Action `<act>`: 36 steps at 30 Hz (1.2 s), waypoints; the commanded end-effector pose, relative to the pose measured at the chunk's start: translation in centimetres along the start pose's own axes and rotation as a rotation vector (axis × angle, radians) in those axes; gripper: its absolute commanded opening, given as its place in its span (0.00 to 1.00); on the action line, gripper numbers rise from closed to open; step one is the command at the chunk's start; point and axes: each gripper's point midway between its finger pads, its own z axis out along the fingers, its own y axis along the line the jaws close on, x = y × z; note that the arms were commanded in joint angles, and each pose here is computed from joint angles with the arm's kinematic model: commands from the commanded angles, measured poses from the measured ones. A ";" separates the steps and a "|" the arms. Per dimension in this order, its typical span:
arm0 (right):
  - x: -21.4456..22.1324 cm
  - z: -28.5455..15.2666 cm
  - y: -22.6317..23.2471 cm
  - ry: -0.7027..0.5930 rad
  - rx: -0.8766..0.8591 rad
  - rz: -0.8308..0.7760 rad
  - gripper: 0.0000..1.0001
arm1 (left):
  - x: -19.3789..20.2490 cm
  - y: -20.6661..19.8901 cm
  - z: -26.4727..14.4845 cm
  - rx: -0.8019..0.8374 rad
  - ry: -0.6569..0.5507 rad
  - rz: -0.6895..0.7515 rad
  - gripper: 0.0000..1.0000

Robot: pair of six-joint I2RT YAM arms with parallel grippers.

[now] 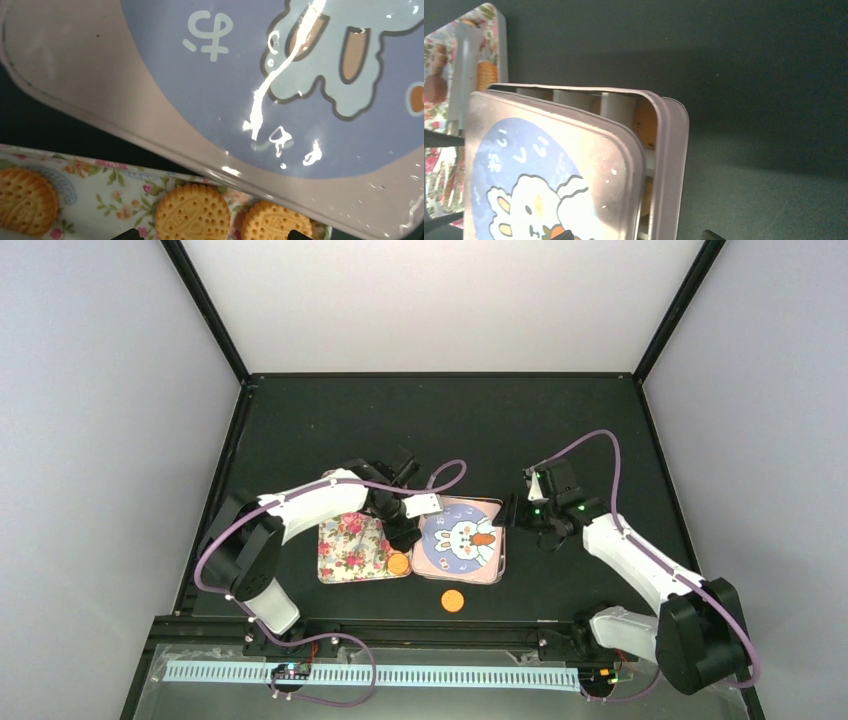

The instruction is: Pack the cookies

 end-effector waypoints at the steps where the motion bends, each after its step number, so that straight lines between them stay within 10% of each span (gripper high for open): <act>1: 0.3 -0.9 1.2 -0.006 -0.066 0.012 0.68 | -1.8 1.0 0.5 -0.051 -0.032 0.006 0.77; 27: -0.1 -0.9 1.5 -0.018 -0.070 -0.028 0.50 | -5.1 0.6 -1.1 -0.011 -0.037 -0.083 0.76; 36: -2.5 0.8 0.8 -0.013 0.028 -0.062 0.47 | -3.0 1.6 -4.8 -0.092 -0.016 0.027 0.90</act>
